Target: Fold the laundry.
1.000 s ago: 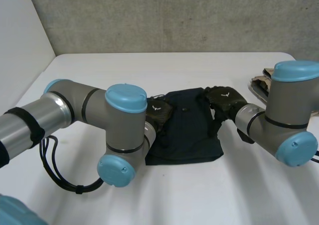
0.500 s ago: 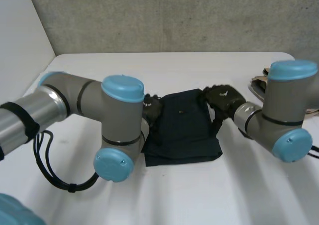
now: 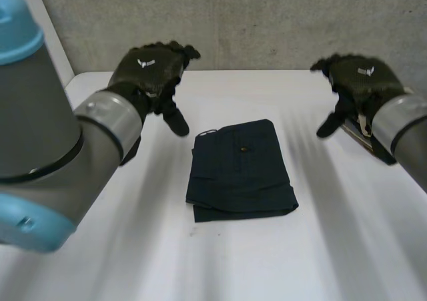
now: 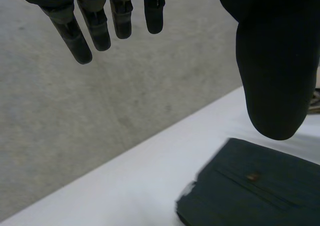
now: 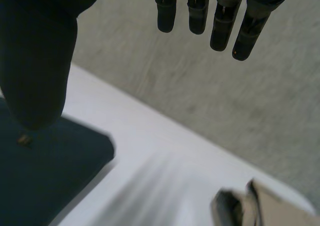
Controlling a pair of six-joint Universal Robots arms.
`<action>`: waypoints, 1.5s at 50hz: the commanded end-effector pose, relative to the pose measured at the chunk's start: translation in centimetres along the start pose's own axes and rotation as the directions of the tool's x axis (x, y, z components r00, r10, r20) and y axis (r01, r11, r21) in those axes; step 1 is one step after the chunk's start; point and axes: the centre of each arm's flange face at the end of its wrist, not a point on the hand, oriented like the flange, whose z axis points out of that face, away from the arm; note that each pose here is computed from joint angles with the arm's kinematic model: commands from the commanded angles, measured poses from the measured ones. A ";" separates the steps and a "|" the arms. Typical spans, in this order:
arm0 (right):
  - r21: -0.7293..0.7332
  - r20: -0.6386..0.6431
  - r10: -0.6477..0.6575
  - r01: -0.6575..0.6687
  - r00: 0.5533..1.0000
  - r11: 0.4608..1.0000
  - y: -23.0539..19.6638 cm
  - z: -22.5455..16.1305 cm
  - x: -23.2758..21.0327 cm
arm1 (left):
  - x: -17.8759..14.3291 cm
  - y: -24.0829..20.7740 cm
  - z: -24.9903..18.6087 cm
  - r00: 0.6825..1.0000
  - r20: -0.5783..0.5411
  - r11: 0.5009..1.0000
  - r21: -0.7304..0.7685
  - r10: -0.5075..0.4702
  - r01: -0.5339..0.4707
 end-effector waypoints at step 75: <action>0.022 0.381 -0.253 0.265 0.889 0.964 14.2 6.6 -6.4 | -0.7 4.3 -3.0 0.996 -0.087 0.993 -0.117 -0.019 0.008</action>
